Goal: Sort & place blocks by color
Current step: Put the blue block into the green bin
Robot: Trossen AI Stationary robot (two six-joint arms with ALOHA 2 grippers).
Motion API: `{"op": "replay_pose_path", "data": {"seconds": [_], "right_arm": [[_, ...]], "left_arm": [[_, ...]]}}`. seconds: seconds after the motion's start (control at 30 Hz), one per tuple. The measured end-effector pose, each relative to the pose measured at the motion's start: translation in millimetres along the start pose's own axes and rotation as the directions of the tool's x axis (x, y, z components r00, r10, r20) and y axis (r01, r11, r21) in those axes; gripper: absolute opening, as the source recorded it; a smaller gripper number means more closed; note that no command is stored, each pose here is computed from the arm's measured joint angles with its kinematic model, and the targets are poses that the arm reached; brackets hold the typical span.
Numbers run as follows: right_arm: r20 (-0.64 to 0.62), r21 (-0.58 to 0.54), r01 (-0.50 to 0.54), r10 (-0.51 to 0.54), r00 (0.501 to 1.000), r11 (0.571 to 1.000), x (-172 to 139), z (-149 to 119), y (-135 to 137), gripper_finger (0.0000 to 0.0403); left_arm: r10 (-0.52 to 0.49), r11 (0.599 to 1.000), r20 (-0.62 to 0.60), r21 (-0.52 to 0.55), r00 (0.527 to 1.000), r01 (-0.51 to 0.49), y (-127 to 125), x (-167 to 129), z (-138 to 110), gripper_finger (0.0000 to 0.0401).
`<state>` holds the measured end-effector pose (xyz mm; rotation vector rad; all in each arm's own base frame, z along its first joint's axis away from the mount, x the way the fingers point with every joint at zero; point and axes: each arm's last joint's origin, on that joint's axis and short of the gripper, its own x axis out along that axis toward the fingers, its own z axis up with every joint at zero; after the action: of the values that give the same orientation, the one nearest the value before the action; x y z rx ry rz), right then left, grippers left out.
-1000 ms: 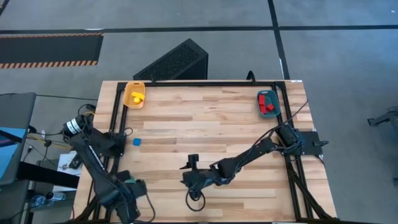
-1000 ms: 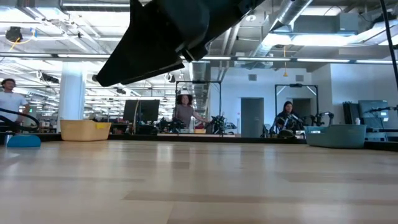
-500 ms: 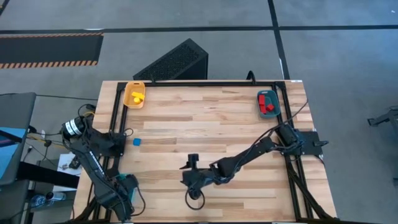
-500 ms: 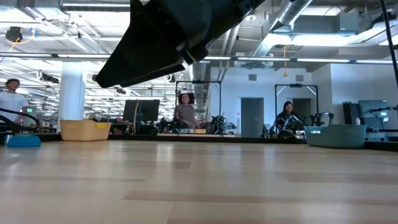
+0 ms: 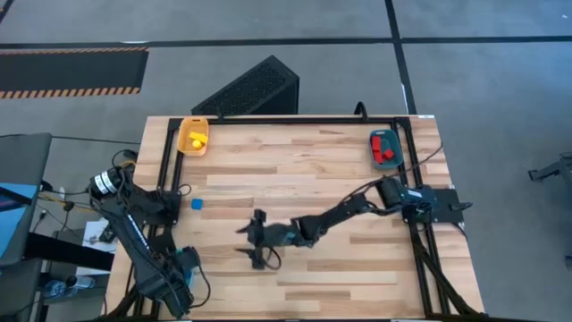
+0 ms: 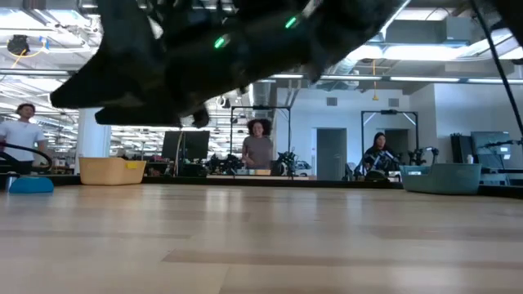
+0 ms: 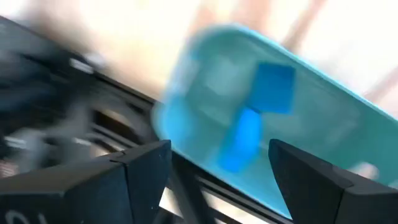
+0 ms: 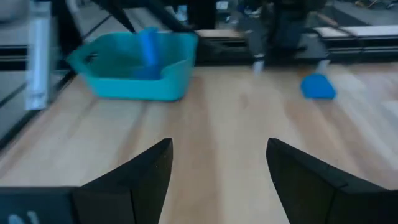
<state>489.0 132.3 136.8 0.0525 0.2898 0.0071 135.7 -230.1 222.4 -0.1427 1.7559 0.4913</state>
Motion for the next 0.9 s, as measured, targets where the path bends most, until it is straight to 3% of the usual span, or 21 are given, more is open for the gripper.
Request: {"op": "replay_pose_path", "data": {"seconds": [0.1,0.17,0.27,0.3,0.37,0.63,0.9], "right_arm": [[0.023,0.003,0.010,-0.010,1.000,1.000,18,2,-22,0.0281],[0.041,0.009,0.001,-0.001,0.999,1.000,31,4,-35,0.0281],[0.052,0.016,-0.021,0.020,0.998,1.000,52,4,-52,0.0281],[0.045,0.017,-0.022,0.021,0.999,1.000,57,4,-58,0.0281],[0.067,0.014,-0.016,0.015,0.998,1.000,69,5,-66,0.0282],[0.150,-0.070,0.004,0.006,0.989,0.998,103,13,-97,0.0282],[0.175,-0.141,0.025,0.000,0.985,0.990,131,-4,-120,0.0282]], "left_arm": [[0.128,0.992,0.146,-0.006,0.981,-0.128,12,-14,1,0.0258],[0.157,0.988,0.307,-0.055,0.939,-0.147,15,-19,7,0.0258],[0.165,0.985,0.563,-0.129,0.810,-0.111,21,-25,17,0.0258],[0.179,0.981,0.615,-0.171,0.768,-0.092,22,-26,21,0.0258],[0.211,0.968,0.648,-0.244,0.732,-0.063,24,-27,28,0.0258],[0.264,0.927,0.633,-0.375,0.728,-0.010,33,-30,51,0.0258],[0.318,0.923,0.580,-0.369,0.750,-0.107,46,-32,78,0.0258]]}}
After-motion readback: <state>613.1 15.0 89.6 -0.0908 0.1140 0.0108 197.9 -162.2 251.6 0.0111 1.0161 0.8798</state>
